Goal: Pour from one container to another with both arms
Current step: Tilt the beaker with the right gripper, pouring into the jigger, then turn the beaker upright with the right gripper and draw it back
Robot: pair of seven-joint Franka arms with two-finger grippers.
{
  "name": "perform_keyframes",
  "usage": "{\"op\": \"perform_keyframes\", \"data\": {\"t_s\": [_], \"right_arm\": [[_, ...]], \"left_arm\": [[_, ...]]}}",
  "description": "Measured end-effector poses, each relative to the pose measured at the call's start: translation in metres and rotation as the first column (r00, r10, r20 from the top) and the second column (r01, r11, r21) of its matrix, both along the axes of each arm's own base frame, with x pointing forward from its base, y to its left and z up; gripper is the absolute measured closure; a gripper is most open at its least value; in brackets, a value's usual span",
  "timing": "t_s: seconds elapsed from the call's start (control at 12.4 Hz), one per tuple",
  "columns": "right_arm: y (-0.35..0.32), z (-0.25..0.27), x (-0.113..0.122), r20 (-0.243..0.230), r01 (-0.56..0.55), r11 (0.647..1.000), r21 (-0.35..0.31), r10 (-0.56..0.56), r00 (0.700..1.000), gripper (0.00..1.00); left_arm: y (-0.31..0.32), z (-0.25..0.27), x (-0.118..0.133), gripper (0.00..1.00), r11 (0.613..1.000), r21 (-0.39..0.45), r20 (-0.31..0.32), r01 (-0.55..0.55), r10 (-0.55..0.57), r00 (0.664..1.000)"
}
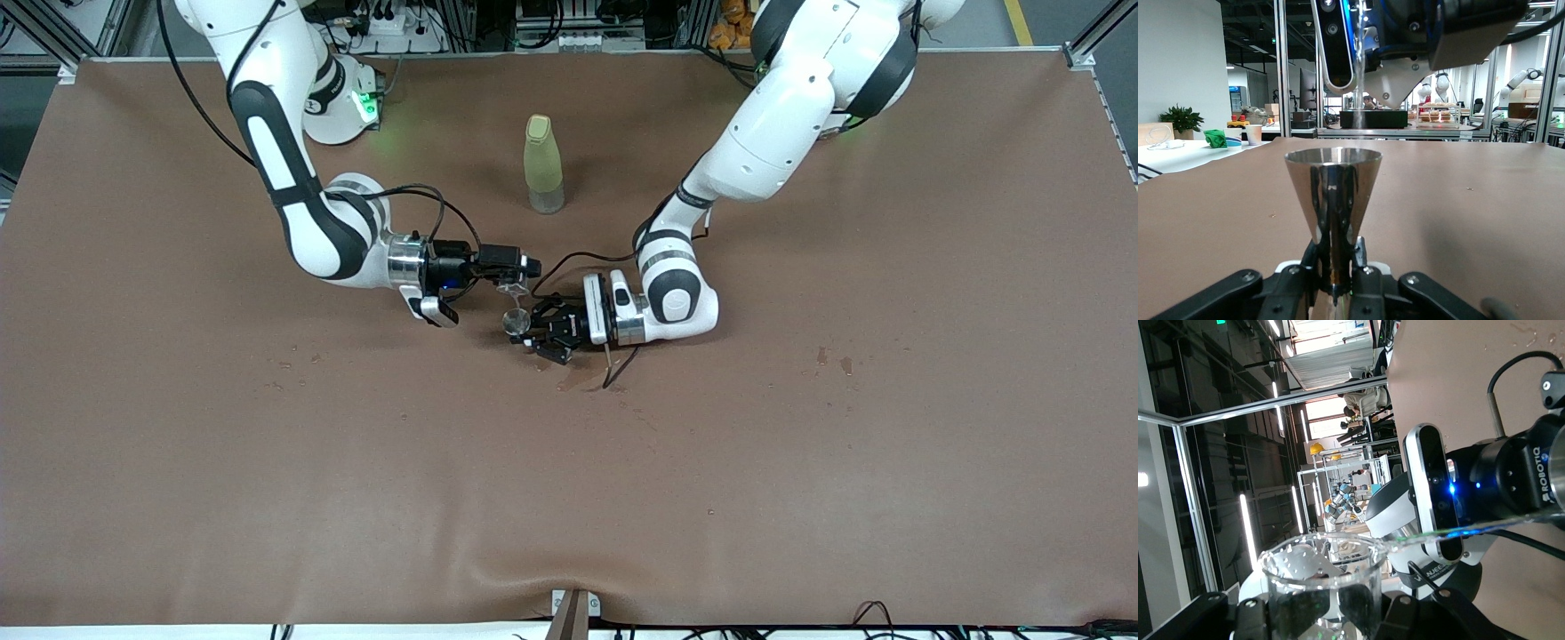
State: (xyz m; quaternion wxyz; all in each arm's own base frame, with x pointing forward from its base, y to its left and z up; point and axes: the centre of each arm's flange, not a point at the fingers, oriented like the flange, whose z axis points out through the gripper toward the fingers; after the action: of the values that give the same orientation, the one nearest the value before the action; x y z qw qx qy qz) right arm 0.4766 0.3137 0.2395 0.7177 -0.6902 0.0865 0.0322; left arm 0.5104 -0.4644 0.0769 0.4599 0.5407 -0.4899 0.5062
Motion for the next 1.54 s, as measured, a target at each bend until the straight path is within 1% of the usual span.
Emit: {"op": "perform_keyframes", "data": {"t_s": [0.16, 0.49, 0.65, 0.97, 1.05, 1.13, 1.21, 1.29, 1.37, 1.46, 1.54], "right_arm": [[0.001, 0.002, 0.002, -0.027, -0.001, 1.000, 0.005, 0.001, 1.000, 0.85], [0.002, 0.008, 0.008, -0.101, 0.001, 1.000, 0.014, 0.001, 0.995, 0.85], [0.002, 0.010, 0.011, -0.125, 0.004, 1.000, 0.018, -0.002, 0.992, 0.85], [0.001, 0.012, 0.014, -0.129, 0.010, 1.000, 0.019, -0.008, 0.992, 0.85], [0.001, 0.013, 0.015, -0.119, 0.010, 1.000, 0.019, -0.008, 0.993, 0.85], [0.001, 0.015, 0.017, -0.083, 0.001, 1.000, 0.012, 0.000, 0.997, 0.85], [-0.002, 0.017, 0.020, -0.009, -0.018, 1.000, -0.010, 0.018, 1.000, 0.85], [-0.008, 0.020, 0.024, 0.083, -0.043, 0.998, -0.043, 0.047, 0.995, 0.85], [-0.017, 0.024, 0.029, 0.177, -0.065, 0.995, -0.074, 0.078, 0.981, 0.85], [-0.027, 0.029, 0.035, 0.280, -0.089, 0.991, -0.095, 0.113, 0.953, 0.85], [-0.039, 0.035, 0.040, 0.375, -0.107, 0.988, -0.112, 0.141, 0.916, 0.85]], "left_arm": [[0.000, 0.000, 0.000, 0.79, 1.000, 0.000, 0.000, 0.000, 0.000, 1.000], [0.001, -0.001, 0.000, 0.79, 1.000, 0.002, -0.002, -0.001, 0.001, 1.000], [0.002, -0.003, -0.003, 0.79, 1.000, 0.006, -0.008, 0.000, 0.000, 1.000], [0.006, -0.006, -0.012, 0.79, 1.000, 0.012, -0.022, 0.008, -0.008, 1.000], [0.007, -0.005, -0.013, 0.79, 1.000, 0.012, -0.023, 0.010, -0.009, 1.000], [0.007, -0.004, -0.014, 0.79, 1.000, 0.013, -0.024, 0.010, -0.010, 1.000], [0.008, -0.003, -0.014, 0.79, 1.000, 0.012, -0.024, 0.009, -0.009, 1.000], [0.011, -0.001, -0.011, 0.79, 1.000, 0.008, -0.022, 0.004, -0.004, 1.000], [0.014, 0.003, -0.005, 0.79, 1.000, -0.003, -0.020, -0.006, 0.006, 1.000], [0.021, 0.010, 0.004, 0.79, 1.000, -0.017, -0.019, -0.025, 0.024, 1.000], [0.029, 0.019, 0.015, 0.79, 0.998, -0.036, -0.024, -0.047, 0.046, 0.999]]}}
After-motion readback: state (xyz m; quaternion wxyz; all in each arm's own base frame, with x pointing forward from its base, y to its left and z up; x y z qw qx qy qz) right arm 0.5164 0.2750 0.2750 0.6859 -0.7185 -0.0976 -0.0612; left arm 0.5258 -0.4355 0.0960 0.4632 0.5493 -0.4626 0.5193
